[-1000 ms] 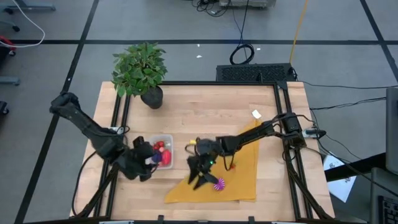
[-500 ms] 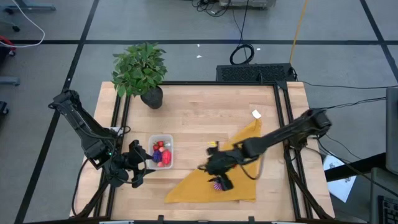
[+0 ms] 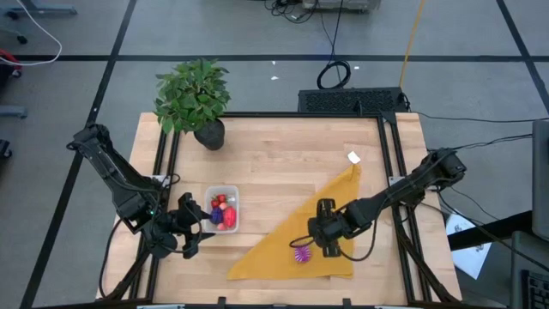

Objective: Pick and placing Produce into tupperware
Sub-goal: Put the red strawberry into the transparent bin

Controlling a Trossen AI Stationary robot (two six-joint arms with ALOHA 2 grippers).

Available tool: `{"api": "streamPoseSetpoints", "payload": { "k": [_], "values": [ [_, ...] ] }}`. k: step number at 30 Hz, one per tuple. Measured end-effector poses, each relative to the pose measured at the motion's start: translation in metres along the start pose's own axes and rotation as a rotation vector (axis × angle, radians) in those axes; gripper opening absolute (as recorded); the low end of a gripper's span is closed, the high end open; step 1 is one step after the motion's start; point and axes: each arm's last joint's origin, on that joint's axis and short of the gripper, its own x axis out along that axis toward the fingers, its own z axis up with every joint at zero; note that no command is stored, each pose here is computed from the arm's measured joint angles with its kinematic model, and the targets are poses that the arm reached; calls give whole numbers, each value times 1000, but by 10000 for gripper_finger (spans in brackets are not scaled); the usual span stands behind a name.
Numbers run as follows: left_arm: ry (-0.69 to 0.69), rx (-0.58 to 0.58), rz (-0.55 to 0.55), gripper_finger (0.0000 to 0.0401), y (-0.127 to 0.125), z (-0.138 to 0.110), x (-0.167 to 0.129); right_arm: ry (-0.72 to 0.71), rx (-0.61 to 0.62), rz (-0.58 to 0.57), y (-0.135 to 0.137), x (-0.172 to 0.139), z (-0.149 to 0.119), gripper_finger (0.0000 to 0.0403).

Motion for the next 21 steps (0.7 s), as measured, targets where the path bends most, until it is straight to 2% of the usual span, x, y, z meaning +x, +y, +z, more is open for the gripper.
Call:
{"api": "streamPoseSetpoints", "payload": {
  "k": [9,21],
  "values": [
    [-10,-5,-5,264,-1,1,0,88,12,-22,-22,19,-16,196],
    [-10,1,-4,264,-1,1,0,65,-72,46,-19,21,-14,196]
  ]
}}
